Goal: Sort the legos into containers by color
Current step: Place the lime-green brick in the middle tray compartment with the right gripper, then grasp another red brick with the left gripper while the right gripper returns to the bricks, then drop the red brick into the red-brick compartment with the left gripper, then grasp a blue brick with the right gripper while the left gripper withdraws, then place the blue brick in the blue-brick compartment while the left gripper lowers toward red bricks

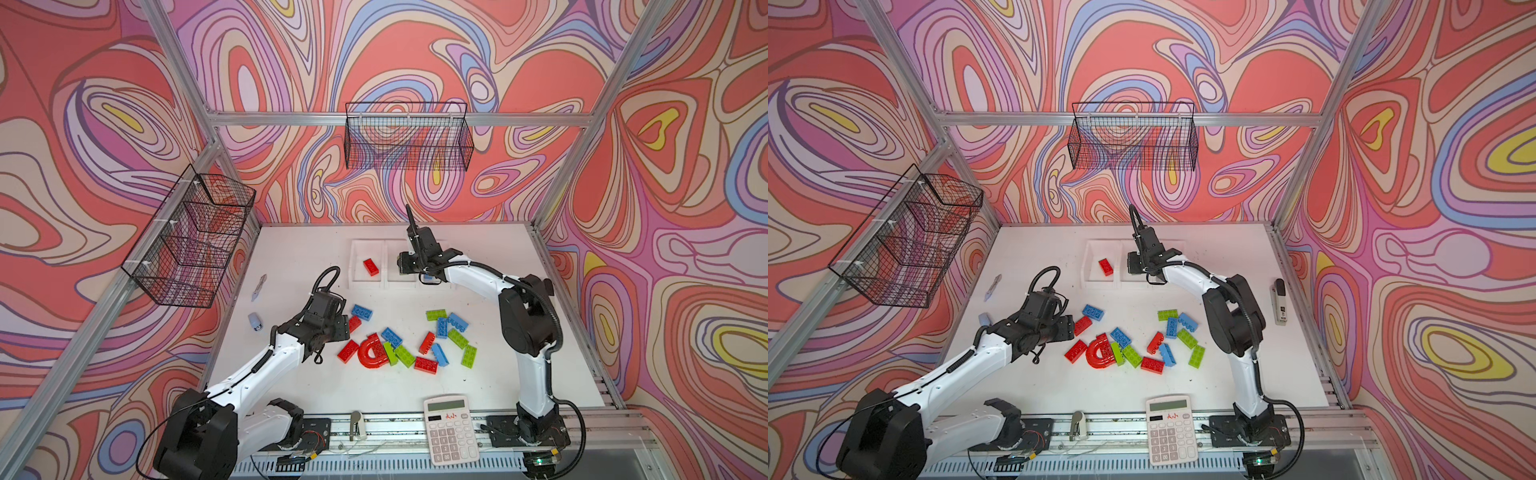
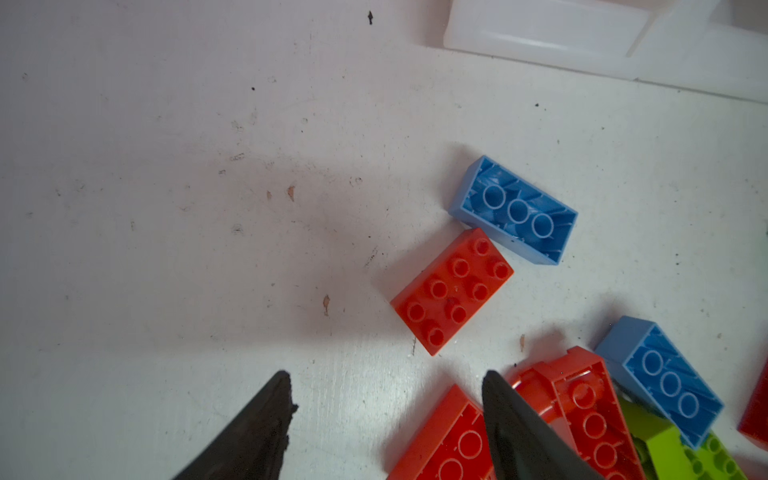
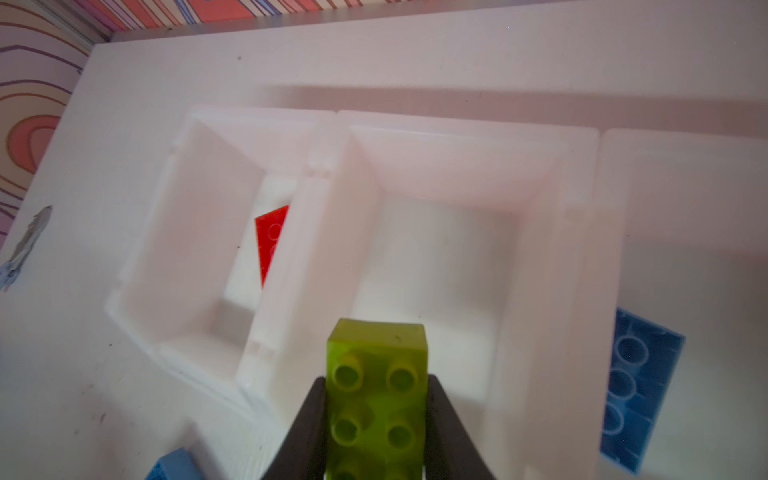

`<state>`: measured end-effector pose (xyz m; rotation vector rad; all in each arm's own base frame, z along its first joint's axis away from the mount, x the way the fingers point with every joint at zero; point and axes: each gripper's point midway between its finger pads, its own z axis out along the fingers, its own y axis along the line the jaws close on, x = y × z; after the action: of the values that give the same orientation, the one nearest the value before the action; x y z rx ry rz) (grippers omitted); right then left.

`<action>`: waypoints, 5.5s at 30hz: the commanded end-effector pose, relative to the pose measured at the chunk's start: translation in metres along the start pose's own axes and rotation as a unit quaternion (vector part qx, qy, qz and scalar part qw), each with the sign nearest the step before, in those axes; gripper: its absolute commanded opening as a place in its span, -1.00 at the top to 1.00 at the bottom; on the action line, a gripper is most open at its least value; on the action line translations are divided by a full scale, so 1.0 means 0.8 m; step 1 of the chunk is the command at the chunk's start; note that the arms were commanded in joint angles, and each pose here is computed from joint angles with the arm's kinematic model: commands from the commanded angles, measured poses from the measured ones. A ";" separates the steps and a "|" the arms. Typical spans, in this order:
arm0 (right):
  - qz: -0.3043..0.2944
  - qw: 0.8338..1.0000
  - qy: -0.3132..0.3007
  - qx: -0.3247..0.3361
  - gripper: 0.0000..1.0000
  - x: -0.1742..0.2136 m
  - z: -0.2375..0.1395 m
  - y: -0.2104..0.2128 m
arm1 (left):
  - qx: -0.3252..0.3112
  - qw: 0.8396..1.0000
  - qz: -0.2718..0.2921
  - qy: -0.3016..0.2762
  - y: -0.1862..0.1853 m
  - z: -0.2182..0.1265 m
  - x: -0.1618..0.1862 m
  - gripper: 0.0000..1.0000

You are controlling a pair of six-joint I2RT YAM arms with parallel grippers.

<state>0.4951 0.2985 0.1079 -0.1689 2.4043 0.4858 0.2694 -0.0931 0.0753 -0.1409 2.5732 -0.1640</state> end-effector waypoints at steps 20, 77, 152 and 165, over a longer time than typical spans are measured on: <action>0.011 0.991 -0.126 -0.046 -0.28 -0.085 -0.134 -0.004 | -0.001 0.994 0.107 0.034 -0.043 0.046 -0.015 -0.50; 0.073 0.986 0.091 0.121 -0.30 0.197 -0.214 -0.167 | -0.014 0.990 0.135 -0.039 -0.126 0.085 -0.250 0.57; -0.003 0.996 0.009 0.094 0.59 0.025 -0.151 -0.116 | -0.011 0.998 -0.021 -0.063 0.004 -0.023 -0.076 -0.58; -0.007 0.995 0.010 0.100 0.56 -0.029 -0.033 -0.132 | 0.028 0.998 -0.054 -0.022 0.005 -0.030 -0.008 -0.48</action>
<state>0.5083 0.1908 0.0963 -0.1055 2.4938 0.2359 0.2763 -0.0851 0.1061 -0.2320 2.4733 -0.2570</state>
